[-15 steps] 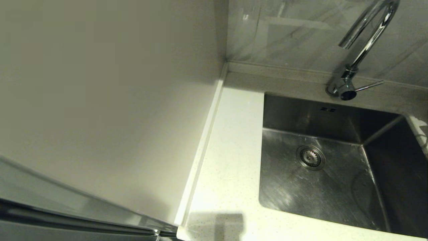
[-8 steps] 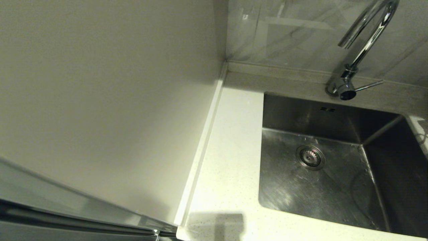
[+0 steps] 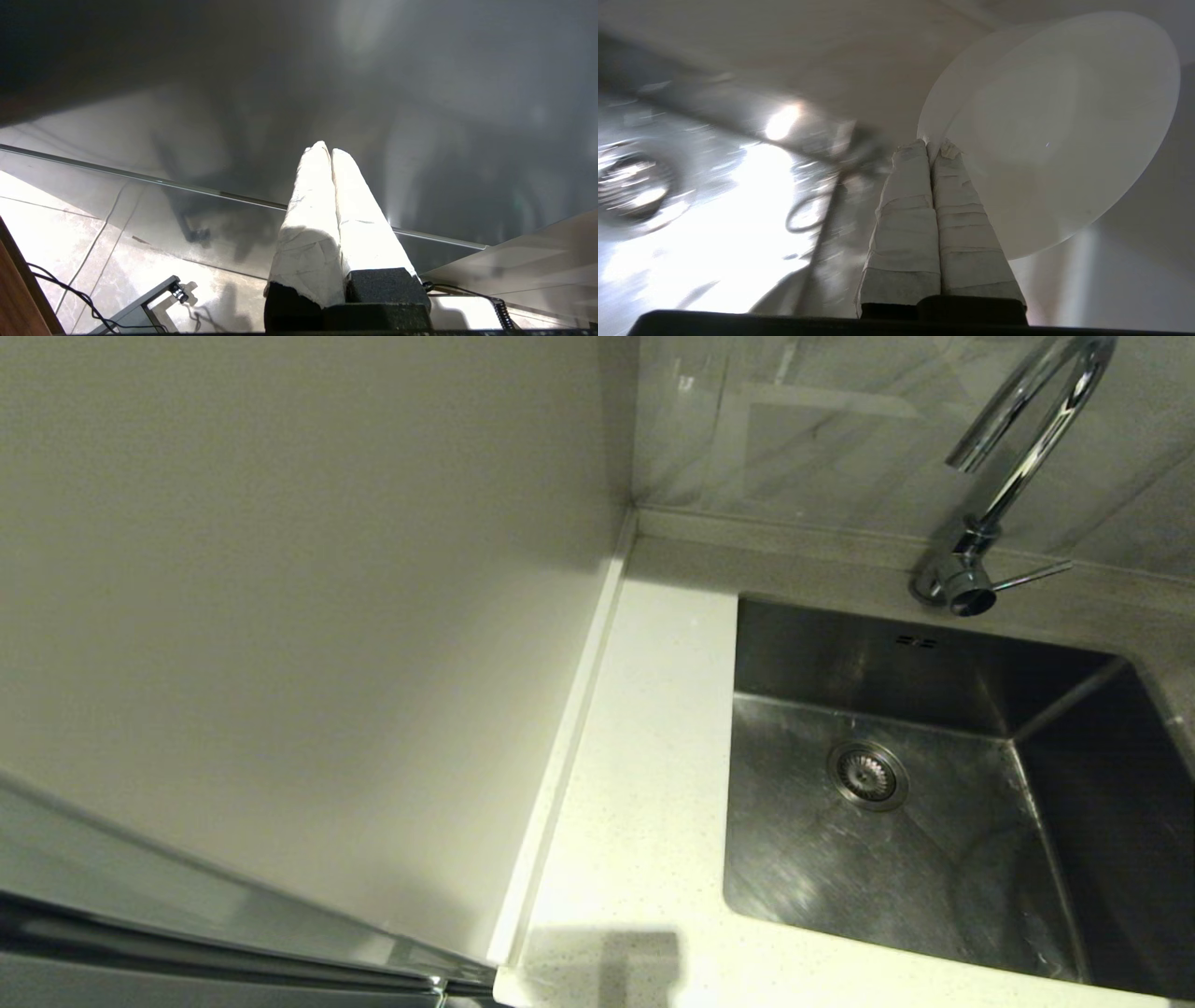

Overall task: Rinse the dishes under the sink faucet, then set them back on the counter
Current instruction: Put a bowl into the sink

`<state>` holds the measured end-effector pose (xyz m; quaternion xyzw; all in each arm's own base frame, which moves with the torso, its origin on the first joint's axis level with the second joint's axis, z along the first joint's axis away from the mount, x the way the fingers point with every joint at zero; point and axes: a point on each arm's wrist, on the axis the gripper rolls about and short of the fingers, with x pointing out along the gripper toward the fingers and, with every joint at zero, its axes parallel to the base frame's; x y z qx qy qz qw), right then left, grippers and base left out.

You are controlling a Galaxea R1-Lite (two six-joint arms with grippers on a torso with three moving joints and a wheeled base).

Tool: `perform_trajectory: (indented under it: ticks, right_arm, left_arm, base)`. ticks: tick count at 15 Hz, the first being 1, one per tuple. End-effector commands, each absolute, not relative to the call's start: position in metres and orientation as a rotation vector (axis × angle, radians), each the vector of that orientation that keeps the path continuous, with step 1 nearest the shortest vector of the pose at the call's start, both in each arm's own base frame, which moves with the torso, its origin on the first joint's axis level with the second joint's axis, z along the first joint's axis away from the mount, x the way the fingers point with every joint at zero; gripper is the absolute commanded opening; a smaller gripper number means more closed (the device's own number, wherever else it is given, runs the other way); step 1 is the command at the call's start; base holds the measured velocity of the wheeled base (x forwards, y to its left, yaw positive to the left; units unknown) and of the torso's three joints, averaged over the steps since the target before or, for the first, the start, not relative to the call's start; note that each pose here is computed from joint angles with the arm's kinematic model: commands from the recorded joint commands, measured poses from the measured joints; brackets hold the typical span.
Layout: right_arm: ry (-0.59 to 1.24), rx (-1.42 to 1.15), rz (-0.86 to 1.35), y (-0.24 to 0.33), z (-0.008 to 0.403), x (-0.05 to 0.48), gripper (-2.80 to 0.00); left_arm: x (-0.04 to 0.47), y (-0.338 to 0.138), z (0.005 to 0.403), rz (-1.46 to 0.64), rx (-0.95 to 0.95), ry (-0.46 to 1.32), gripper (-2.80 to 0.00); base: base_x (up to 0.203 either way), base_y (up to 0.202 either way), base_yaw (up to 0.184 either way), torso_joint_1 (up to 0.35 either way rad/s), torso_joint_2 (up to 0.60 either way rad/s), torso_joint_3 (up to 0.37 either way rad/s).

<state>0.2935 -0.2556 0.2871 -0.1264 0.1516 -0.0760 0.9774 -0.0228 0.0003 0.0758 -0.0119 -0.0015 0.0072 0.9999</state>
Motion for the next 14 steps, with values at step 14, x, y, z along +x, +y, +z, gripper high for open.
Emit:
perform_trajectory:
  ticks: [14]
  right_arm:
    - [0.927,-0.293,0.207,-0.085,0.174,0.300,-2.80]
  left_arm:
    - [-0.023,0.000,0.076,0.015,-0.025,-0.006,-2.80]
  base:
    - [0.000,0.000,0.000,0.000,0.00,0.000]
